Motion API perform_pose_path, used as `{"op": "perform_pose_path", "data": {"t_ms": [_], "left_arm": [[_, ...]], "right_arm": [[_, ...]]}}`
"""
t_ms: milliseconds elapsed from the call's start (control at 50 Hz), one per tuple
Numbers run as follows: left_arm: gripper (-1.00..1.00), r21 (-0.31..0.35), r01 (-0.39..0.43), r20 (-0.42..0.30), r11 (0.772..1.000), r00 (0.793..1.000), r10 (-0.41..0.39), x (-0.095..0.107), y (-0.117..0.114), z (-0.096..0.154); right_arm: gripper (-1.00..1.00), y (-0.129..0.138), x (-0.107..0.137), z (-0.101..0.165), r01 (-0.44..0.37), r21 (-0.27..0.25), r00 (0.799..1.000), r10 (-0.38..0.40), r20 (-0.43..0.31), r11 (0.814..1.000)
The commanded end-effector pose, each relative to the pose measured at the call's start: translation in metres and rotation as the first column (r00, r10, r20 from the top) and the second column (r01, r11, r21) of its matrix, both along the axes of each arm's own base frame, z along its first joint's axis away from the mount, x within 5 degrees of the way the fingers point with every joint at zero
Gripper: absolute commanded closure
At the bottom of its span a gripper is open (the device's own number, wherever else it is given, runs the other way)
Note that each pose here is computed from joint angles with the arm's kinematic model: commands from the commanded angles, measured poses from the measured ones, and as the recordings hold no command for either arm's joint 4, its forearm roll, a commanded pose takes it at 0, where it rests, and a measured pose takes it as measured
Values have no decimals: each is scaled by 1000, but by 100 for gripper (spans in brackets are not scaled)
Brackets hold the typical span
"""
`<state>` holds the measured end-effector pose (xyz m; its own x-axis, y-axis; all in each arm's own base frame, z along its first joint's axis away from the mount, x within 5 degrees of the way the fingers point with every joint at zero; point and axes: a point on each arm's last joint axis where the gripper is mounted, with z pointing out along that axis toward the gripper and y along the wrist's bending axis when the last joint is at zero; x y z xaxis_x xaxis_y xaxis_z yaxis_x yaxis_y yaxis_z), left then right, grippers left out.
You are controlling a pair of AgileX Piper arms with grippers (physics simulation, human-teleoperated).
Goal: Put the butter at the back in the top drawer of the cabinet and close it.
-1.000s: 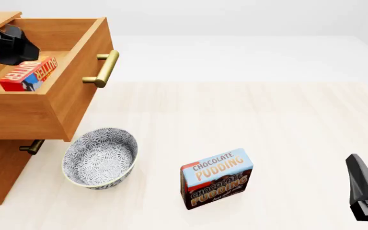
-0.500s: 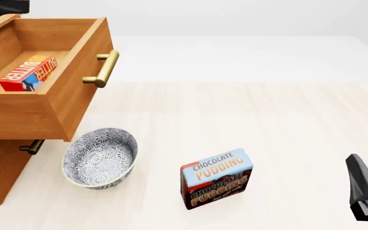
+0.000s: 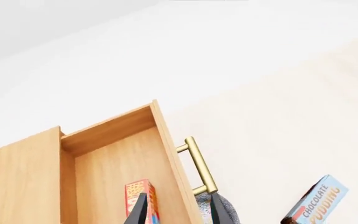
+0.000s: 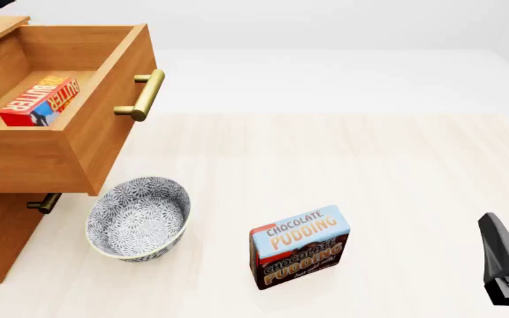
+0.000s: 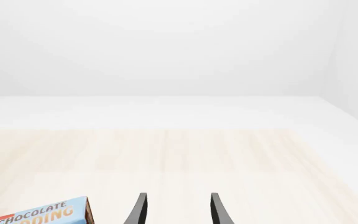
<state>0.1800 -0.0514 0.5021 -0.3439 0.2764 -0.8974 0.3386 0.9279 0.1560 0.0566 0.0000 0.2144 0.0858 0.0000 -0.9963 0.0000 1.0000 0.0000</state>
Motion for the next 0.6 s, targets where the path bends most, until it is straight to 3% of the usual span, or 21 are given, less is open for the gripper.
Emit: {"op": "perform_pose_path", "data": {"t_ms": [20, 600], "left_arm": [[-100, 7, 58, 4, 998, 998, -58, 4, -12, -5], [-100, 10, 213, -46, 977, 976, -213, 33, -64, -34]], "right_arm": [[-100, 0, 0, 0, 0, 0, 1000, 0, 0, 1000], [-100, 0, 0, 0, 0, 0, 1000, 0, 0, 1000]]}}
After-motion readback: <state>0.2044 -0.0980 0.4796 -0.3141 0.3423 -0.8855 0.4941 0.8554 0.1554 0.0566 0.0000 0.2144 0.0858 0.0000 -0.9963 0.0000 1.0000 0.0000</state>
